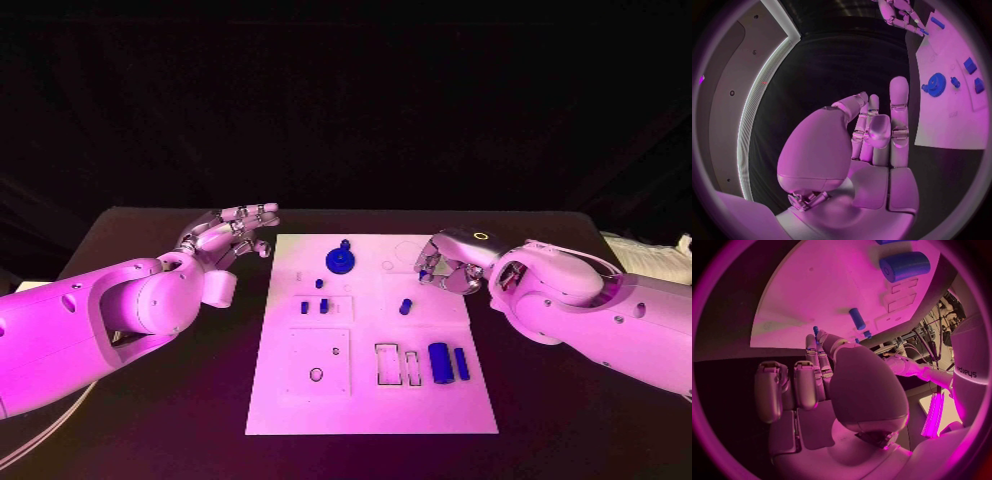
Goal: Assemble the parts on the task board
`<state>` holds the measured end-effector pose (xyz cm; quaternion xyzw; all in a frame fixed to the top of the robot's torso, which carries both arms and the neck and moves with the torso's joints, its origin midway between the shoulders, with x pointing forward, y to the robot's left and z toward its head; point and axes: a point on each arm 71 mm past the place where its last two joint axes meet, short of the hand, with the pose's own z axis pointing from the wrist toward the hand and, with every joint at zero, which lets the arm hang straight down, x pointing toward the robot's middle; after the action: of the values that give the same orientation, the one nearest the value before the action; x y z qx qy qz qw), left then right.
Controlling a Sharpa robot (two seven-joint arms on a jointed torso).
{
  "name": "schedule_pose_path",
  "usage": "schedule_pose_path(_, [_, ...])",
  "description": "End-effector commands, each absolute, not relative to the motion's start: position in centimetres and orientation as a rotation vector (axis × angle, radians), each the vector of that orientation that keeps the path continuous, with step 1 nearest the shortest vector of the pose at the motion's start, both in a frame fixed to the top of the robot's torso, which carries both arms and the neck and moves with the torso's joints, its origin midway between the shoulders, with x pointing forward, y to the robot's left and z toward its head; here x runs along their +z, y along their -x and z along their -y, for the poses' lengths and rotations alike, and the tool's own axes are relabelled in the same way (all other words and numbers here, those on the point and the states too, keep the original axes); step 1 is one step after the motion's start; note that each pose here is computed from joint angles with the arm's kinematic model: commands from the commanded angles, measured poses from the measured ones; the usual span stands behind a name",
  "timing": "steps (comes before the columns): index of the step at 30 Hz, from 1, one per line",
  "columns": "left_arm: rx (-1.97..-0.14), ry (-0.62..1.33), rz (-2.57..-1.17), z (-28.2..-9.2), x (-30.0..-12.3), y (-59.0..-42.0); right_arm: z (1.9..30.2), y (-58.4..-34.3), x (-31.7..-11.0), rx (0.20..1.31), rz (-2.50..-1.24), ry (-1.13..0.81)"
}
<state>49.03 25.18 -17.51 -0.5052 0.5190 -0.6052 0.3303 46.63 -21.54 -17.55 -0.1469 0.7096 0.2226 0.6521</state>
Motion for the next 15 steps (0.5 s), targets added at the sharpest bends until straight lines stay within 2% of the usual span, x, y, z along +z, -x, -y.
schedule_pose_path(1, [-1.595, 1.321, -1.356, -25.1, -17.5, -49.0, 21.0, -46.1, -17.1, 0.542, -1.596, 0.335])
schedule_pose_path(15, [-1.603, 1.321, -1.359, -24.8, -17.7, -49.1, 14.9, -42.0, -15.6, 0.754, -1.521, 0.446])
